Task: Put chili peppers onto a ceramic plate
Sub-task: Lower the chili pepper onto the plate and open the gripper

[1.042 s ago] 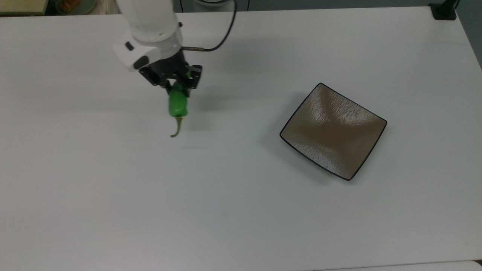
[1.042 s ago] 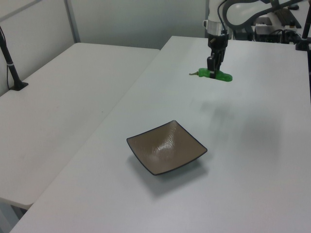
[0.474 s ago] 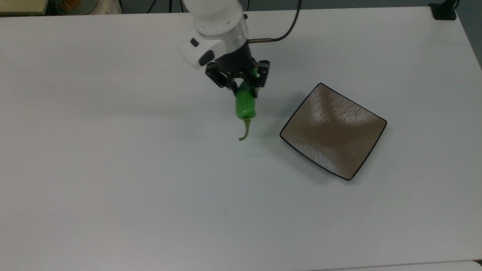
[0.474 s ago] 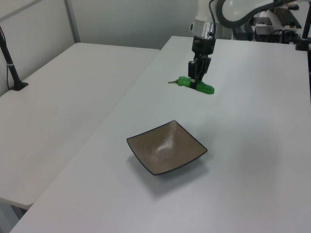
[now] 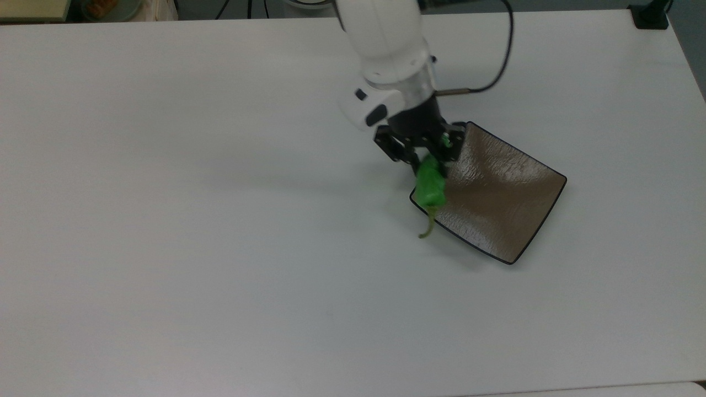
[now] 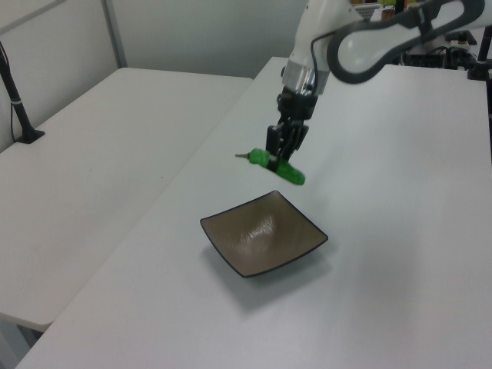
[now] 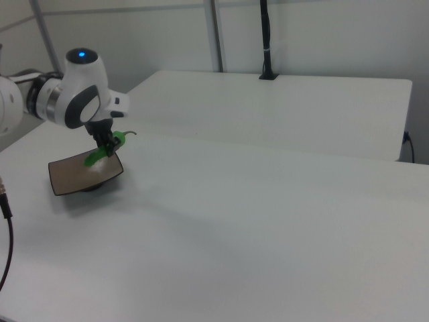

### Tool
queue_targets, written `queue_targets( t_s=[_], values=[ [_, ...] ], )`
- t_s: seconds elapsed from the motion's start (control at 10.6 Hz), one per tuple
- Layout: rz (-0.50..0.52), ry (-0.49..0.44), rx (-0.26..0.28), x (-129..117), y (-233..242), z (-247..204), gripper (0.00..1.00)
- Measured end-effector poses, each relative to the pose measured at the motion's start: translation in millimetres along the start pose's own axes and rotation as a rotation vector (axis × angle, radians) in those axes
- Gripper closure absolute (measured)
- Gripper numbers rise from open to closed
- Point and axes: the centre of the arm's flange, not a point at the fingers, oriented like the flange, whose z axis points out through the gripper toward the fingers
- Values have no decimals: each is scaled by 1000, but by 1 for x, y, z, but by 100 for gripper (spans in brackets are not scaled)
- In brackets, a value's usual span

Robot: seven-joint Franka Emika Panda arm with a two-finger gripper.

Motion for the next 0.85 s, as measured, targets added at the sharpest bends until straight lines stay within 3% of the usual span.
queue_targets(
  t_s=[0.19,0.57,0.85],
  values=[
    [36,18,34,-13,-26,35,58],
    [5,15,68,-34,-56,82,56],
    [-6,23,72,-33,-61,81,8]
  ],
)
